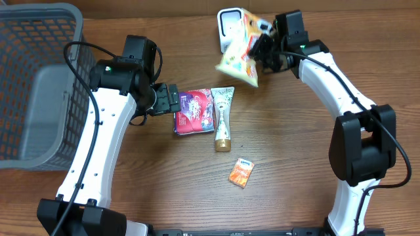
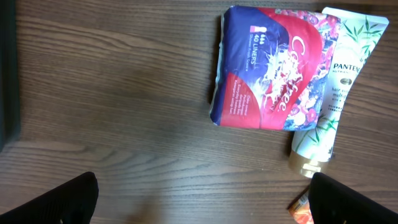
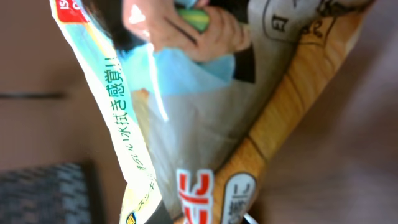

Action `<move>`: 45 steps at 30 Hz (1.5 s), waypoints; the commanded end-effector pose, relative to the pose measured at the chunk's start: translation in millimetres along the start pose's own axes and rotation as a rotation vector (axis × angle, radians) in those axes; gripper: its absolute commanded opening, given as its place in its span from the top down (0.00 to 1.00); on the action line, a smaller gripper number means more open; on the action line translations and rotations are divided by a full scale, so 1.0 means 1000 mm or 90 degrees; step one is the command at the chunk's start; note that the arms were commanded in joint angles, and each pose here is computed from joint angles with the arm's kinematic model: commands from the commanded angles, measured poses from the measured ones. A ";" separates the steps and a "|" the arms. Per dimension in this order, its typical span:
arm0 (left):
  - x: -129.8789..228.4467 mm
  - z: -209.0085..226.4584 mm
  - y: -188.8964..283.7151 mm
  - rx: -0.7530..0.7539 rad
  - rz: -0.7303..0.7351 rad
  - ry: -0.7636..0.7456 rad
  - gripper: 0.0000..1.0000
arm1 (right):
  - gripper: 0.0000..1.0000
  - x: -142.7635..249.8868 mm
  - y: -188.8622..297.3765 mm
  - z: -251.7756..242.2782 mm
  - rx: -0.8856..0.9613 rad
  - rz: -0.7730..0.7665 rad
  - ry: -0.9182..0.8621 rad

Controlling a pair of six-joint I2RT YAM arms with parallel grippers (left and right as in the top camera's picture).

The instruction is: Scan the item barcode

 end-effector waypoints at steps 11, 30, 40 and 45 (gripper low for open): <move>-0.002 0.000 0.002 -0.004 -0.007 0.005 0.00 | 0.96 -0.050 -0.002 0.079 -0.187 -0.238 -0.077; -0.002 0.000 0.002 -0.004 -0.008 0.005 0.00 | 0.96 -0.040 -0.050 0.070 -0.216 -0.232 -0.052; -0.002 0.000 0.002 -0.004 -0.007 0.005 0.00 | 0.96 -0.073 -0.022 0.064 -0.218 -0.245 0.000; -0.002 0.000 0.002 -0.004 -0.008 0.005 0.00 | 0.96 -0.114 0.034 0.054 -0.193 -0.291 -0.022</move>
Point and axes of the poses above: each gripper's point midway between its finger pads, its own y axis back along the fingers, its own z axis along the line the jaws close on, x = y × z, the point moved 2 cm from there along y, back along the fingers, and after that the axes turned 11 degrees about -y, right-handed, at the moved point
